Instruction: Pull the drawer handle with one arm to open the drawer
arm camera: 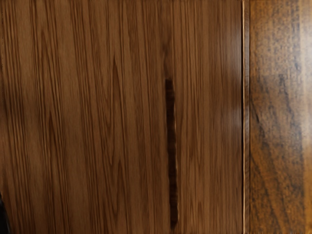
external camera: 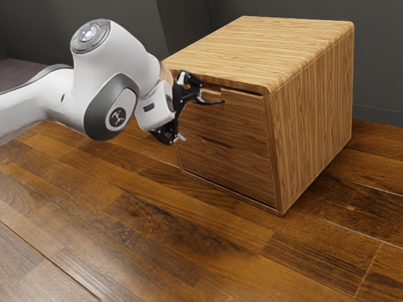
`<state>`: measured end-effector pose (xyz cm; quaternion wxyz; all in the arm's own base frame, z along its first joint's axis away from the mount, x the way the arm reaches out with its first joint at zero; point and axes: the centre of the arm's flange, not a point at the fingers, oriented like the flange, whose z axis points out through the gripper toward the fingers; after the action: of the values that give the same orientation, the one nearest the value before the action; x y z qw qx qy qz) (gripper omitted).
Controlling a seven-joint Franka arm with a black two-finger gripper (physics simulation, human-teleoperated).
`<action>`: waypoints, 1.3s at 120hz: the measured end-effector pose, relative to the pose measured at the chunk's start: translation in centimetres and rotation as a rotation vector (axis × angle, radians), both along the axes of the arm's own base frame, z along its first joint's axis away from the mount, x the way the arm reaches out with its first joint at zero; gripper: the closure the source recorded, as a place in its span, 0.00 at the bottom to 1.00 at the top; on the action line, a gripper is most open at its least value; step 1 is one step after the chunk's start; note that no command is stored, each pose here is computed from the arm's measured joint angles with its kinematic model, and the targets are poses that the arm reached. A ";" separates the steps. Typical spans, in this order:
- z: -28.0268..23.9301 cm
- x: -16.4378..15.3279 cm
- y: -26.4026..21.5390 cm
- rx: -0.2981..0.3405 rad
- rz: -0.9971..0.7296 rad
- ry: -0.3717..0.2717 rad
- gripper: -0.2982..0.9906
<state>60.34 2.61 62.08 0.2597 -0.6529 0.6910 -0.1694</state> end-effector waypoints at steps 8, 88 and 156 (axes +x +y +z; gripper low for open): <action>0.2 -0.8 -0.2 0.002 -0.007 0.003 0.26; 0.3 -9.1 1.4 0.004 0.002 0.036 0.24; 1.2 -17.6 0.5 -0.013 0.001 0.010 0.29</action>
<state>42.71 3.15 63.27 0.2520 -0.6558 0.6909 -0.1706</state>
